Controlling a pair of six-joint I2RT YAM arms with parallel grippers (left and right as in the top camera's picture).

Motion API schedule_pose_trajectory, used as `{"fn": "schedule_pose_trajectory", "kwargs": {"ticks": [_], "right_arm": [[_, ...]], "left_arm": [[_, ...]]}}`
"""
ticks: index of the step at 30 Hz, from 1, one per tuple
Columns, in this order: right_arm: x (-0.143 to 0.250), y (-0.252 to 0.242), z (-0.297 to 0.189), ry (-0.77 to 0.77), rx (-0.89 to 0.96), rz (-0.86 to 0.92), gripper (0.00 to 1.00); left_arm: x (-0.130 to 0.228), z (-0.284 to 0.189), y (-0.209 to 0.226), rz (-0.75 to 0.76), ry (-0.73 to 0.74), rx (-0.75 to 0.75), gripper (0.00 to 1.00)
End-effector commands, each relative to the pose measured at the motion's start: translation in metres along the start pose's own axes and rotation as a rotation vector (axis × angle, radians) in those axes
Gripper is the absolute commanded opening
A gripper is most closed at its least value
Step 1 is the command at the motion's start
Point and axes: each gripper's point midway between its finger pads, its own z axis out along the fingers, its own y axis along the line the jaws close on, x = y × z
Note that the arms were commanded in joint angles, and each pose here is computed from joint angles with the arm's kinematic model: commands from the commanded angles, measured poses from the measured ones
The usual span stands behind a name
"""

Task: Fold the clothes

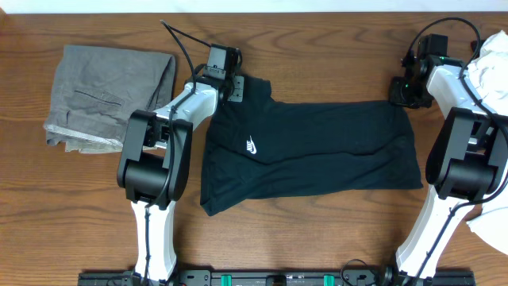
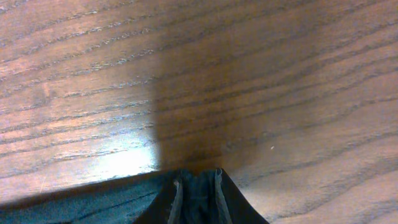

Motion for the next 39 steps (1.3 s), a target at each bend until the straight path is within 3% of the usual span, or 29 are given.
{"fn": "schedule_pose_trajectory", "kwargs": {"ticks": [1, 4, 10, 13, 17, 21, 29, 39], "right_arm": [[0.026, -0.002, 0.029, 0.094, 0.016, -0.012, 0.16], [0.026, -0.002, 0.029, 0.095, 0.016, -0.012, 0.15], [0.026, -0.002, 0.029, 0.094, 0.016, -0.012, 0.15], [0.026, -0.002, 0.029, 0.094, 0.016, -0.013, 0.15], [0.026, -0.002, 0.029, 0.095, 0.016, -0.013, 0.11], [0.026, -0.002, 0.029, 0.096, 0.016, -0.013, 0.01], [0.024, -0.002, 0.028, 0.087, 0.016, -0.013, 0.01], [0.014, -0.001, 0.024, 0.052, 0.008, -0.024, 0.01]], "left_arm": [[0.035, 0.022, 0.015, 0.001, 0.096, -0.057, 0.38], [0.037, 0.022, 0.014, 0.0, 0.101, -0.055, 0.27], [0.04, 0.022, 0.009, 0.009, 0.114, -0.047, 0.27], [0.041, 0.022, 0.008, 0.011, 0.113, -0.047, 0.21], [0.041, 0.022, 0.008, 0.011, 0.114, -0.047, 0.06], [0.04, 0.021, 0.008, 0.011, 0.113, -0.047, 0.06], [0.022, 0.004, 0.006, 0.013, 0.069, -0.041, 0.06], [-0.016, -0.069, 0.002, 0.011, -0.002, -0.031, 0.06]]}}
